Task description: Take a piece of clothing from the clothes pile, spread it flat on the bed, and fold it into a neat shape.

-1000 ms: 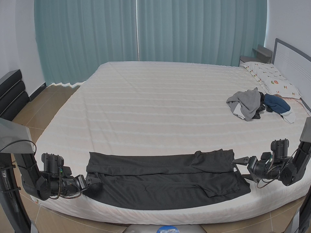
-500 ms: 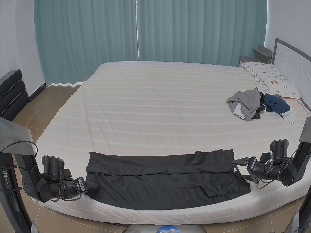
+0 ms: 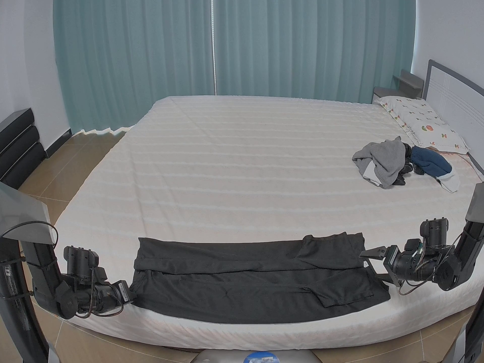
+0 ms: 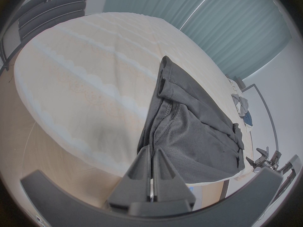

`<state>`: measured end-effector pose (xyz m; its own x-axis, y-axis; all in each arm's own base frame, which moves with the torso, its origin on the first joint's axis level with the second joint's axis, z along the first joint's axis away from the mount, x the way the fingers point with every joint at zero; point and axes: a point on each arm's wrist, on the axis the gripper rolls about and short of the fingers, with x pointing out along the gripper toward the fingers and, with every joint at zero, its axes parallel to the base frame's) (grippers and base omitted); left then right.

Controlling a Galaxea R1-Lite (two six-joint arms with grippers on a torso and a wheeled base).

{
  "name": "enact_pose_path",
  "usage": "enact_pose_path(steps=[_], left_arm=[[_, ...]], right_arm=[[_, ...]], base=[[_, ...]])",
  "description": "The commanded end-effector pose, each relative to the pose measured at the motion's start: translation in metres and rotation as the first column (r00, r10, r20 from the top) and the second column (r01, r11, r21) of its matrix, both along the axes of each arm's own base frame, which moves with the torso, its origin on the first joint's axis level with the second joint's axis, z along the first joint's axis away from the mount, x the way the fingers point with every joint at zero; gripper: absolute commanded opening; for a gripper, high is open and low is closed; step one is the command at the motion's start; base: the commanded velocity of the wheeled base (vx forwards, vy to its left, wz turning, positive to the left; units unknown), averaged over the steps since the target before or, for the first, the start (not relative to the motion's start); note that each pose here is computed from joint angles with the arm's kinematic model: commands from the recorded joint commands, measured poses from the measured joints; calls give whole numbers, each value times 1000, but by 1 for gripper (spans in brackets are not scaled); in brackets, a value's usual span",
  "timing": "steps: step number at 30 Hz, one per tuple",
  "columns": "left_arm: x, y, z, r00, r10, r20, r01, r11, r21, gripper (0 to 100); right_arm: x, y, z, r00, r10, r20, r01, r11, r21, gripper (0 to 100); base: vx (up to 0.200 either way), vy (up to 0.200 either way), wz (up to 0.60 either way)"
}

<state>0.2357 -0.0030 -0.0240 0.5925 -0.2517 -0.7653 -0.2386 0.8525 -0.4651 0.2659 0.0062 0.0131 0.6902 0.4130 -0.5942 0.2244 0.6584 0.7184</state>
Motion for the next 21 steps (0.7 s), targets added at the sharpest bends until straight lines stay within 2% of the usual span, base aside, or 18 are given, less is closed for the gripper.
enact_pose_path(steps=[1, 11, 12, 21], left_arm=[[-5, -4, 0, 1000, -18, -14, 18, 1000, 1, 0], [-8, -5, -1, 999, -30, -25, 30, 1000, 8, 0], [-8, -5, -1, 999, -31, -24, 31, 999, 9, 100], [-3, 0, 10, 999, 1, 32, -1, 1000, -3, 100]], right_arm=[[0, 0, -1, 1000, 0, -5, 0, 1000, 1, 100], [0, 0, -1, 1000, 1, -6, -1, 1000, -1, 100], [0, 0, -1, 1000, 0, -7, 0, 1000, 1, 100], [1, 0, -1, 1000, 0, -4, 0, 1000, 0, 100]], base=[[0, 0, 0], [0, 0, 0], [0, 0, 0], [0, 0, 0]])
